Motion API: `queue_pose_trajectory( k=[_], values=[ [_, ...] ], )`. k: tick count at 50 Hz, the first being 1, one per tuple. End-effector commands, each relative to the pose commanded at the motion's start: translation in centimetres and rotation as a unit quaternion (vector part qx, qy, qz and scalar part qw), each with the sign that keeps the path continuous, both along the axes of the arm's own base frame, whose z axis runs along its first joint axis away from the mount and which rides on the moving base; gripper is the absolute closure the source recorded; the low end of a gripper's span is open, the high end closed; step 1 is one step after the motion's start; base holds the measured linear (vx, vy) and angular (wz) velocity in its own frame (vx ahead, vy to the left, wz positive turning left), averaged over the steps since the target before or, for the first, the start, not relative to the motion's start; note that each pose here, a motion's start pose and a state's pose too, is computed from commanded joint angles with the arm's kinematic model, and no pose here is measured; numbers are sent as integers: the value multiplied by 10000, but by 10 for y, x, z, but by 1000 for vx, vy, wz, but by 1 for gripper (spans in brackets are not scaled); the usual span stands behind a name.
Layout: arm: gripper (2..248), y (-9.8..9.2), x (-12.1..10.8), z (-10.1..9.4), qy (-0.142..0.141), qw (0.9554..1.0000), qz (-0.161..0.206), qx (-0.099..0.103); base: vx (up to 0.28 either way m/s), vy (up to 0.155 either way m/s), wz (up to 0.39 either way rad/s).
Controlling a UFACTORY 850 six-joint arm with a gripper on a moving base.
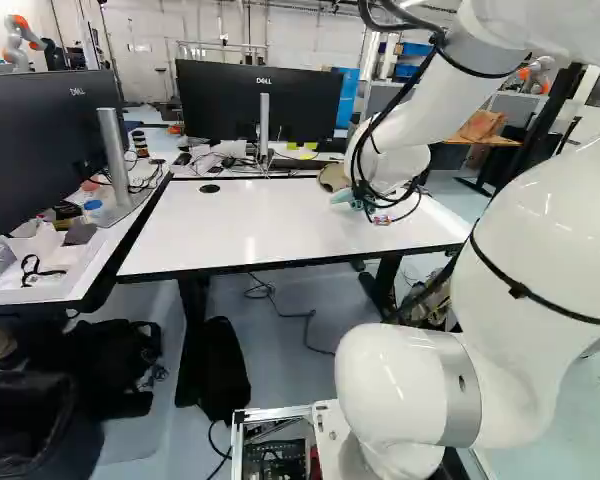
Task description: Clean the table with the green towel
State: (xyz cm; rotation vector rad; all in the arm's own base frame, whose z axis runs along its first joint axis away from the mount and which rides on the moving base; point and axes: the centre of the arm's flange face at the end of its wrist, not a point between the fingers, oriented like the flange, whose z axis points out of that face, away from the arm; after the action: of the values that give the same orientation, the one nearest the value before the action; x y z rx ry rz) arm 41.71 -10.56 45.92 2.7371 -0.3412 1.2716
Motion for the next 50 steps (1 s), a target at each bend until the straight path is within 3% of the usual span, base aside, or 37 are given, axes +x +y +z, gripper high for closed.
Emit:
queue_pose_trajectory(
  k=[50],
  values=[
    [200,-80,24,1,-8,9972,-750,-3,0,0,0]
  ],
)
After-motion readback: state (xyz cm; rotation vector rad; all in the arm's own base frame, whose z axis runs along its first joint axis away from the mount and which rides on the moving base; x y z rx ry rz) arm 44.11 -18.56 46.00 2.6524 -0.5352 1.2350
